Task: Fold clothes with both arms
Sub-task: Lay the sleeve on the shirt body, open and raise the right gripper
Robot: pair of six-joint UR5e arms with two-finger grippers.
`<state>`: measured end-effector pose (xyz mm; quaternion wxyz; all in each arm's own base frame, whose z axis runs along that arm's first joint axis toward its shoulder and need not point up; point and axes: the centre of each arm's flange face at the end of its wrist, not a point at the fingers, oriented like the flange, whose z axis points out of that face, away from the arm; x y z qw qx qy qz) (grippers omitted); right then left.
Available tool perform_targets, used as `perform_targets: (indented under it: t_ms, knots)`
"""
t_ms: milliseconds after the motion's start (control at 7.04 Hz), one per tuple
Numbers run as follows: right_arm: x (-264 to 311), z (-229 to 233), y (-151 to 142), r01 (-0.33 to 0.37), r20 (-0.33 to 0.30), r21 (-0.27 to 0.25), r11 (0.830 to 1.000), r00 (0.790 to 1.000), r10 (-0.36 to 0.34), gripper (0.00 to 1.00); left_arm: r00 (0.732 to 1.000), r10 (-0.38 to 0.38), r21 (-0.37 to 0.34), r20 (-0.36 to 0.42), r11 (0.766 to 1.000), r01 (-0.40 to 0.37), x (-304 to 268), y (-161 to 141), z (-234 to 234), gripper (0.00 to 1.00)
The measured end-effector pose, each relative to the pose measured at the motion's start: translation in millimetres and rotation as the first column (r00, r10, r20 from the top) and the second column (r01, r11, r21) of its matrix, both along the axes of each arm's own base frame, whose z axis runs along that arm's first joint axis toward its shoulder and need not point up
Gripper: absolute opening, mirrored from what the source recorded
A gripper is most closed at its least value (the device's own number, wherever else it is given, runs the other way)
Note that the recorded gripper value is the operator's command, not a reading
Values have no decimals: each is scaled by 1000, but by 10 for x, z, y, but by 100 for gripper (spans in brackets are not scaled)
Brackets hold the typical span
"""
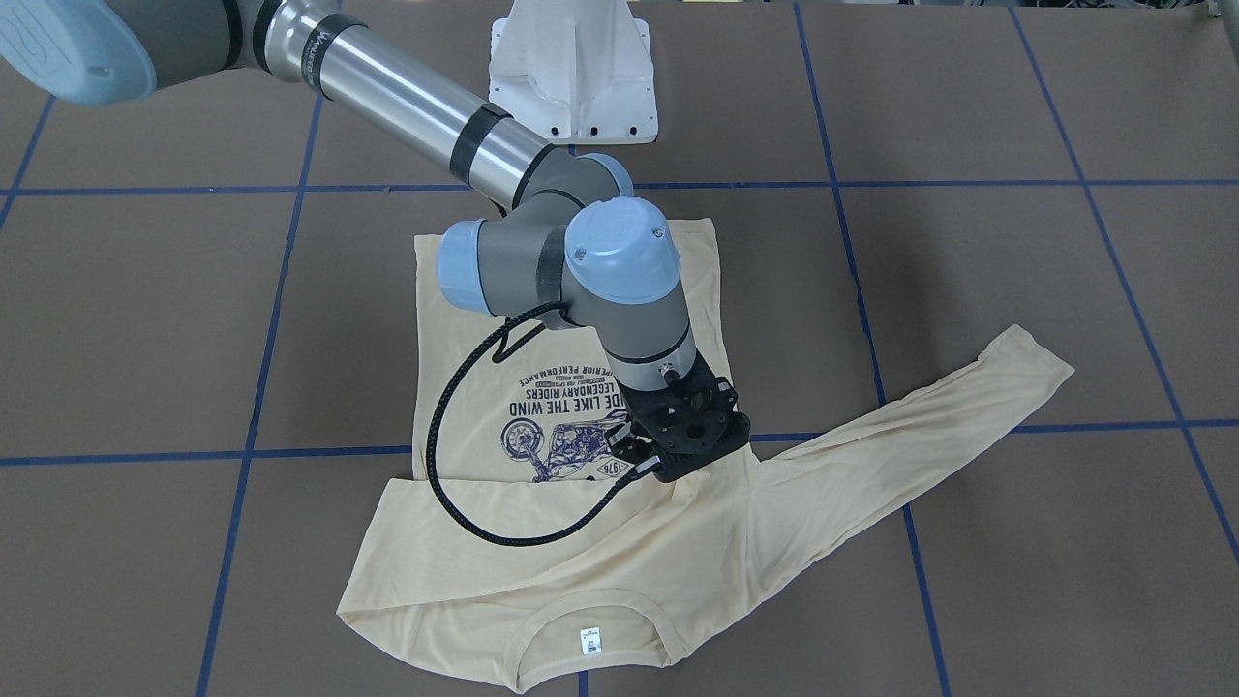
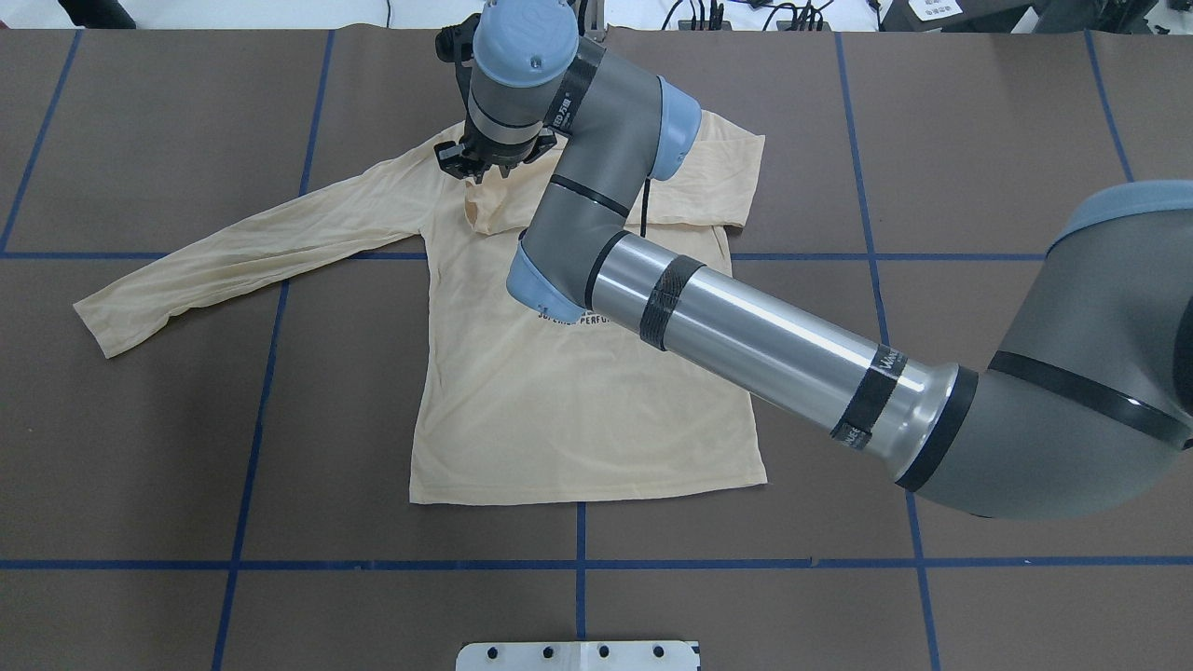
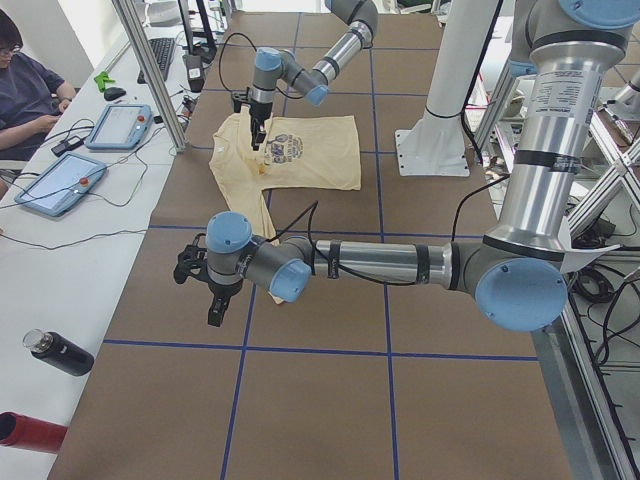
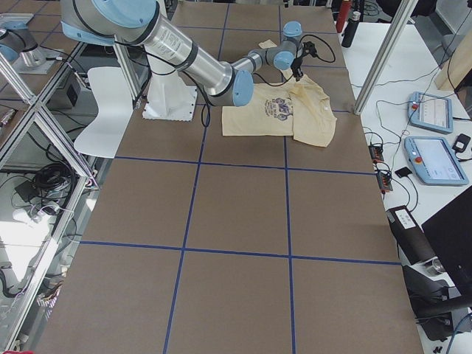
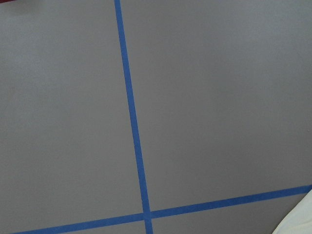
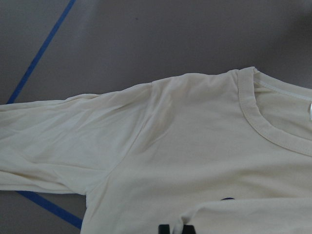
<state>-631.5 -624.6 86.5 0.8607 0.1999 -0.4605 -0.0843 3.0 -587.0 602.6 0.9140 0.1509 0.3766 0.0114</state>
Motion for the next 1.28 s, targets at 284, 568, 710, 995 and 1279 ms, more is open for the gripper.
perform_targets:
  t_ms: [284, 568, 710, 995, 1279]
  knots:
    - [26, -133, -18, -84, 40, -92, 992, 995, 88, 97, 1000, -11, 2, -6, 1000, 11, 2, -10, -41, 100]
    - [232, -33, -107, -142, 39, -155, 978, 988, 150, 99, 998, -45, -10, -34, 999, 45, 147, -36, -160, 100]
    - [452, 148, -104, -160, 2, -177, 971, 987, 163, 99, 996, -66, -23, -65, 998, 64, 397, -22, -209, 100]
    - [1036, 681, -143, -153, -100, -212, 965, 986, 134, 99, 984, -145, -60, -107, 988, 139, 1013, 191, -268, 100]
    - [1929, 1359, -176, -91, -181, -233, 968, 982, 49, 99, 969, -211, -100, -126, 975, 199, 1532, 689, -235, 99]
